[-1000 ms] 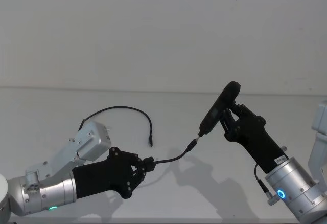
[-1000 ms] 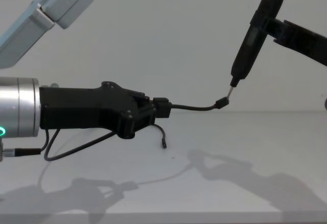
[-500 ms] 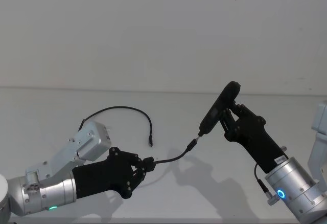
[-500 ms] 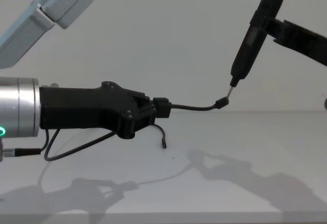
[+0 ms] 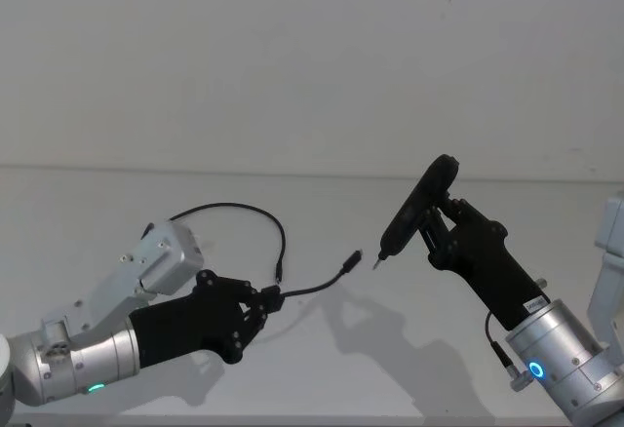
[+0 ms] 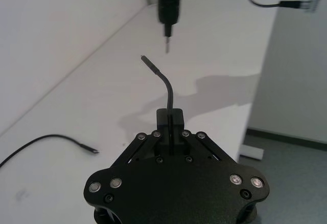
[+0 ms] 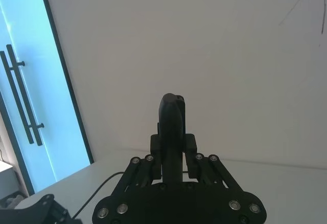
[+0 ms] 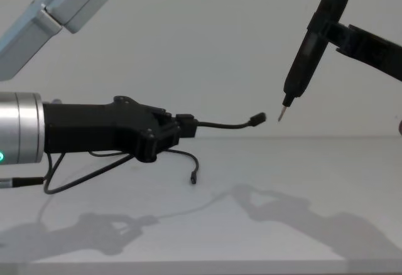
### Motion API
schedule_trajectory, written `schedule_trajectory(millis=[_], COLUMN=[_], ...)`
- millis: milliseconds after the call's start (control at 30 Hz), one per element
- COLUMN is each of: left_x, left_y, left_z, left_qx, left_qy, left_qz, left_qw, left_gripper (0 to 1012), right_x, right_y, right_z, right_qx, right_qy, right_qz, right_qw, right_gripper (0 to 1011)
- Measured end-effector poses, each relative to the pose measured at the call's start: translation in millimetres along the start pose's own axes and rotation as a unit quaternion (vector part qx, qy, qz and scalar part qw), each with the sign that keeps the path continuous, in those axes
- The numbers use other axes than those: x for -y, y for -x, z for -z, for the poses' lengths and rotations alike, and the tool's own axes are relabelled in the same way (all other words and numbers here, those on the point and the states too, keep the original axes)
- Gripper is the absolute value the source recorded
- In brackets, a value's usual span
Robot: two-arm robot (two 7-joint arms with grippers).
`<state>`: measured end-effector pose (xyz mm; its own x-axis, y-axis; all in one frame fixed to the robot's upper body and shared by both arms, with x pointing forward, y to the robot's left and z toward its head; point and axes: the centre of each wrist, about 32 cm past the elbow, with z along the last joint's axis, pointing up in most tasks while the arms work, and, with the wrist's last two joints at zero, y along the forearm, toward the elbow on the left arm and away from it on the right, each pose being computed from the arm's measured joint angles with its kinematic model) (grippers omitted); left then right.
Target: Pick up the data cable with the one hand.
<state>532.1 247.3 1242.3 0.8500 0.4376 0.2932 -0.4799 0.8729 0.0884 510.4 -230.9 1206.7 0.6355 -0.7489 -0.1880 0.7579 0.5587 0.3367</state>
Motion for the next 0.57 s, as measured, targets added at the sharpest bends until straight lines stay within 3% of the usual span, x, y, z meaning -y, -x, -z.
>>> schedule_trajectory(millis=[233, 567], left_x=[-3.2, -5.3], left_y=[-4.7, -8.2], left_z=[2.3, 3.4], left_qx=[-0.002, -0.003], left_qy=[-0.007, -0.012], left_qz=[-0.030, -0.049], left_qw=[0.9995, 0.9987], left_gripper=[42, 41], right_x=[0.0, 0.0], right_y=[0.0, 0.0], right_z=[0.0, 0.0], right_qx=[0.000, 0.000], right_qy=[0.000, 0.000], right_qz=[0.000, 0.000], right_qw=[1.0000, 1.0000], right_gripper=[269, 269])
